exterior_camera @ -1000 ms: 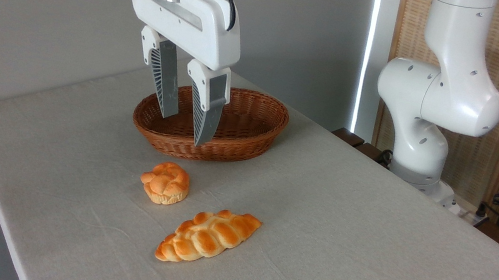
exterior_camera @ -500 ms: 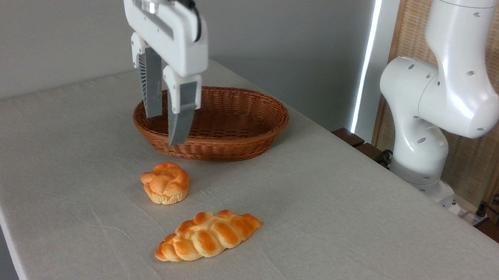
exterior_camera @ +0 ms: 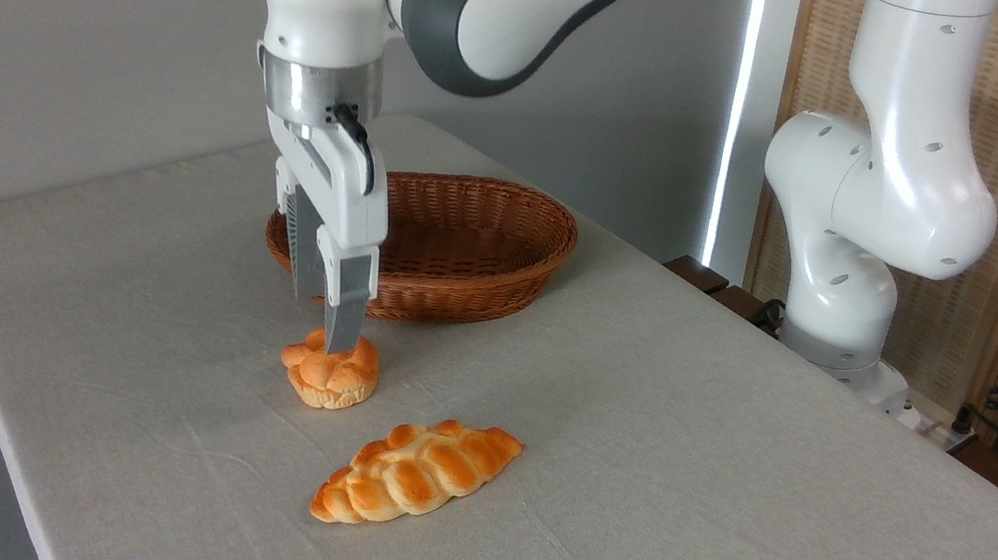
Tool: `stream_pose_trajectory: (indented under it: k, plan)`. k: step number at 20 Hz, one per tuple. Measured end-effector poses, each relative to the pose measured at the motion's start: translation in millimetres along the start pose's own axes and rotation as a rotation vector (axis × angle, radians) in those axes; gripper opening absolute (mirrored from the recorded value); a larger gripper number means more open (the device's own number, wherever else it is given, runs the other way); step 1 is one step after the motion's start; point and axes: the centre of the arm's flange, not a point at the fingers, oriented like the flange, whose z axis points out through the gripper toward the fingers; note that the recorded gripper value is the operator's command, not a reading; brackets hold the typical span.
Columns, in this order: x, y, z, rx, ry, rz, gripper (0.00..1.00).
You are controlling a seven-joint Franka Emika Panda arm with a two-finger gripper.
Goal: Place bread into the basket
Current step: 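Lower the gripper around the small round roll and close on it, then lift the round roll and carry it over the wicker basket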
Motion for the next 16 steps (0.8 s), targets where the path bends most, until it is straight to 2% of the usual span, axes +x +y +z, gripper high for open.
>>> stream_pose_trajectory:
  k: [6,7,8,16]
  plan:
    - [3,10,46,-0.013,-0.007,0.018,0.99]
    - [3,10,53,-0.019,-0.013,0.019,0.73]
    - [4,9,58,-0.024,-0.016,0.018,0.55]
    - [4,7,66,-0.03,-0.021,0.015,0.54]
